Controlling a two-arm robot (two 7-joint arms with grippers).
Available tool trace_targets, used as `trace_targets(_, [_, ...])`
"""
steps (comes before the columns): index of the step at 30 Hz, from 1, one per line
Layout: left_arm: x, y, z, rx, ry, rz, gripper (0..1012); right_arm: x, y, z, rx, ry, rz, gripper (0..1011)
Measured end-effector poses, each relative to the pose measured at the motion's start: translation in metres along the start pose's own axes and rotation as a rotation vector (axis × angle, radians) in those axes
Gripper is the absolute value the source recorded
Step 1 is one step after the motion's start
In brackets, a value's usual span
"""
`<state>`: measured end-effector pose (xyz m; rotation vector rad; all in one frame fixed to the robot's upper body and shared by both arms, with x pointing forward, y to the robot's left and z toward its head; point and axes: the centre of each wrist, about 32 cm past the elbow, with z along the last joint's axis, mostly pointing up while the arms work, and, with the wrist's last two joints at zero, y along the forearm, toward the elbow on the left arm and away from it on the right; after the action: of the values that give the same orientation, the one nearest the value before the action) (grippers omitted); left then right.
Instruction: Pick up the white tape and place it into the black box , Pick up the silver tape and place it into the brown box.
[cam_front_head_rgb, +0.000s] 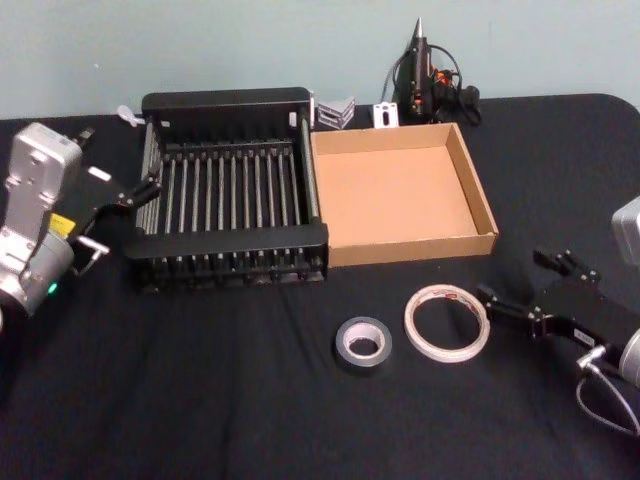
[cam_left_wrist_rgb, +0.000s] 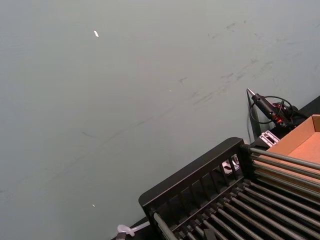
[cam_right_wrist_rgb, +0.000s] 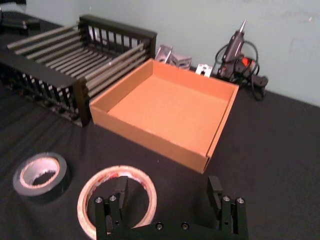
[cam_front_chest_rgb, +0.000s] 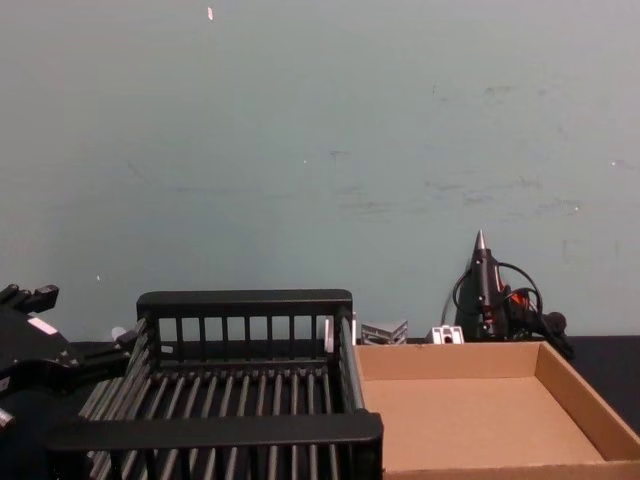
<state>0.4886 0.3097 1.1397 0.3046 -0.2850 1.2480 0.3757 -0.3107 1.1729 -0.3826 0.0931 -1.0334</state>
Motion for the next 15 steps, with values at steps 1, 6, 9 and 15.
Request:
trace_targets(1, [0.0000,0.000,0.000,0.000,0.000,0.000,1001,0.0000,0.000,0.000,-0.008,0.000,0.002,1003])
trace_targets(6, [0.0000,0.000,0.000,0.000,0.000,0.000,1001,-0.0001,0.003,-0.002,-0.042,-0.006,0.014,1002])
trace_targets(9, [0.0000,0.000,0.000,0.000,0.000,0.000,1001,-0.0005,0.006,-0.004,-0.068,-0.014,0.030,1003])
trace_targets(15, [0.0000,0.000,0.000,0.000,0.000,0.000,1001,-0.0015,0.012,-0.007,-0.095,-0.019,0.043,1003])
